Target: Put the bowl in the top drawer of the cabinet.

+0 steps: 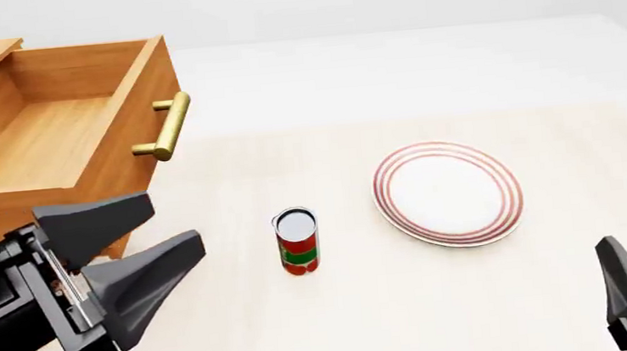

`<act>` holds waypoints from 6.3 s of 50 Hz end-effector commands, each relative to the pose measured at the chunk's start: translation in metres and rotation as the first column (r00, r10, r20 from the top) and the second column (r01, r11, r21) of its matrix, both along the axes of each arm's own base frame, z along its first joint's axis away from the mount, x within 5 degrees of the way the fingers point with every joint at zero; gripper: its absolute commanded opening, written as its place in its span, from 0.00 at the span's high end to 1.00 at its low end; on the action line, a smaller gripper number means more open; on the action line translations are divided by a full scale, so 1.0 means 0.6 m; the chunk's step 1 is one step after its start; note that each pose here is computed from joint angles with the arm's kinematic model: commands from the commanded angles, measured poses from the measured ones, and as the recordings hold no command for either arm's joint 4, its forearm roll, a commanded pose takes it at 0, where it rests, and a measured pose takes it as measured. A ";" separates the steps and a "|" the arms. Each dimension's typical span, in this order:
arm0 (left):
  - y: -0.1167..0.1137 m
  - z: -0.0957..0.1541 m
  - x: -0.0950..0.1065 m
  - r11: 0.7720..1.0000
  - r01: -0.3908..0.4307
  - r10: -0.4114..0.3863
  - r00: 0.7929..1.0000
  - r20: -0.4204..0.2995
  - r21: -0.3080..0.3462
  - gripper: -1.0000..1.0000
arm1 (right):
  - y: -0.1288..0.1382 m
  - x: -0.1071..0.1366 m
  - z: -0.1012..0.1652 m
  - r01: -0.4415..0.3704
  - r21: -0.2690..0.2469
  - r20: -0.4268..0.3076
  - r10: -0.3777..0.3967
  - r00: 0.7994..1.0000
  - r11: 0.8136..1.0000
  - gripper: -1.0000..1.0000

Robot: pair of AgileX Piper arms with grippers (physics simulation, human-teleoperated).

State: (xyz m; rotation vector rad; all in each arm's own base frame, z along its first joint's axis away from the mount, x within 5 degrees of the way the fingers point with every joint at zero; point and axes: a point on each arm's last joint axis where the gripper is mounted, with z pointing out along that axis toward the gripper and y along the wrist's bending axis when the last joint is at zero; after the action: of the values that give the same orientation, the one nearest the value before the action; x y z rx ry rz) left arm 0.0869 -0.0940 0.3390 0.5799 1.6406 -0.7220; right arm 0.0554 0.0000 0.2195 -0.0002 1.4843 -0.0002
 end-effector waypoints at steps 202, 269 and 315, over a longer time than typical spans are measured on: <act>-0.405 -0.287 -0.004 0.984 0.177 -0.108 0.612 -0.783 0.002 0.00 | 0.000 0.000 0.000 0.000 0.000 0.000 0.000 1.000 1.000 0.00; -0.438 -0.351 -0.028 0.982 0.189 -0.096 0.564 -0.820 0.015 0.00 | 0.000 0.000 0.000 0.000 0.000 0.000 0.000 1.000 1.000 0.00; -0.453 -0.373 -0.031 0.982 0.189 -0.090 0.553 -0.829 0.019 0.00 | 0.000 0.000 0.000 0.000 0.000 0.000 0.000 1.000 1.000 0.00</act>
State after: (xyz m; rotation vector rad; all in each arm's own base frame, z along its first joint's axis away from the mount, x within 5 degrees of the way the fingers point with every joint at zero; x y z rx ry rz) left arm 0.0688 -0.3632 0.1183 0.4694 2.5503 -1.1388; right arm 0.0554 0.0000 0.2195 -0.0002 1.4843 -0.0003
